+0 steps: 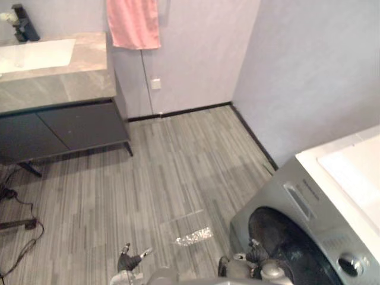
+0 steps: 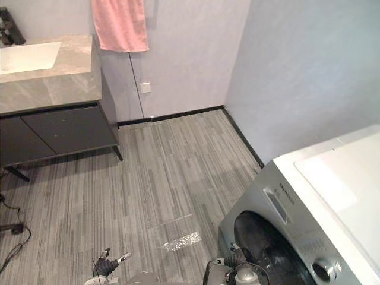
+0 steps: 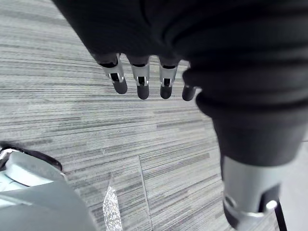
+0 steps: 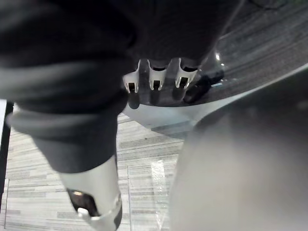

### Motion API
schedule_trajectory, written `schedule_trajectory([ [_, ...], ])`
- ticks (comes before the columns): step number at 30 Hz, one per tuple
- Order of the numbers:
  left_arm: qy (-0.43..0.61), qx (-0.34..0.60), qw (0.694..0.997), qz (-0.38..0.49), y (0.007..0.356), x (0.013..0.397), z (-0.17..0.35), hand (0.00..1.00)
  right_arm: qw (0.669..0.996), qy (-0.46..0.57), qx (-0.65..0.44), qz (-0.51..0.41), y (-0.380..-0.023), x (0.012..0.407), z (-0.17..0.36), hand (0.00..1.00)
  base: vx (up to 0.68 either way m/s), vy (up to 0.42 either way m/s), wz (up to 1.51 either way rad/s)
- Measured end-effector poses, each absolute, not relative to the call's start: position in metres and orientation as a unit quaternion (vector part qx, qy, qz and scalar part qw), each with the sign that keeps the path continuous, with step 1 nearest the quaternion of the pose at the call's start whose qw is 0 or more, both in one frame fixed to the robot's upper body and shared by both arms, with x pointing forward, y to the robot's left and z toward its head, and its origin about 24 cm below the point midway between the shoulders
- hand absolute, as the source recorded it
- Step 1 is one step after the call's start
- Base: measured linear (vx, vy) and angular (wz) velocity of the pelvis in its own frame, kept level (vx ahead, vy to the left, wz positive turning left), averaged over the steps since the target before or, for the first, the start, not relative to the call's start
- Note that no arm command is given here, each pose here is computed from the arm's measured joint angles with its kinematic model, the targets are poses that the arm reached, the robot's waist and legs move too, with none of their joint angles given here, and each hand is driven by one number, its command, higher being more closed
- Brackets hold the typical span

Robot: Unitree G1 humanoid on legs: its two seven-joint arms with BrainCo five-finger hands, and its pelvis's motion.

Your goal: Pick up the laundry basket with both hands and put the clothes into the washing machine.

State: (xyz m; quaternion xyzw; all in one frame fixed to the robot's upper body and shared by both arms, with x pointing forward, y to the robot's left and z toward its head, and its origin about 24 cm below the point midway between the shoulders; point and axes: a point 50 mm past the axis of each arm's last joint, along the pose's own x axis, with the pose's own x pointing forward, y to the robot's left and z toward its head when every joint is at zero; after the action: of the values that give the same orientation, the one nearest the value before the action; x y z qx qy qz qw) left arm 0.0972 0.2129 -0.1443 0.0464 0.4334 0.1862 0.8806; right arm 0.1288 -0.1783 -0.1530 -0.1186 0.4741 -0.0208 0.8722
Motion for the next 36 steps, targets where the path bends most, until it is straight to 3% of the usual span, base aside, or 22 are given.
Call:
schedule_trajectory([
  [6,0.421,0.034,0.882,0.206,0.219,0.103,-0.14,0.0,0.86,0.496,-0.102,-0.056,-0.184,0.119,-0.157,0.0,0.17,-0.188,0.67],
  [12,0.438,0.041,0.875,0.203,0.222,0.105,-0.144,0.0,0.855,0.503,-0.071,-0.103,-0.192,0.121,-0.157,0.0,0.16,0.15,0.41],
  [25,0.475,0.049,0.855,0.203,0.226,0.075,-0.151,0.0,0.861,0.499,-0.066,-0.075,-0.176,0.124,-0.158,0.0,0.06,0.13,0.09],
  [36,0.457,0.067,0.866,0.195,0.221,0.082,-0.148,0.0,0.864,0.491,-0.103,-0.037,-0.172,0.123,-0.157,0.0,0.12,-0.103,0.13],
])
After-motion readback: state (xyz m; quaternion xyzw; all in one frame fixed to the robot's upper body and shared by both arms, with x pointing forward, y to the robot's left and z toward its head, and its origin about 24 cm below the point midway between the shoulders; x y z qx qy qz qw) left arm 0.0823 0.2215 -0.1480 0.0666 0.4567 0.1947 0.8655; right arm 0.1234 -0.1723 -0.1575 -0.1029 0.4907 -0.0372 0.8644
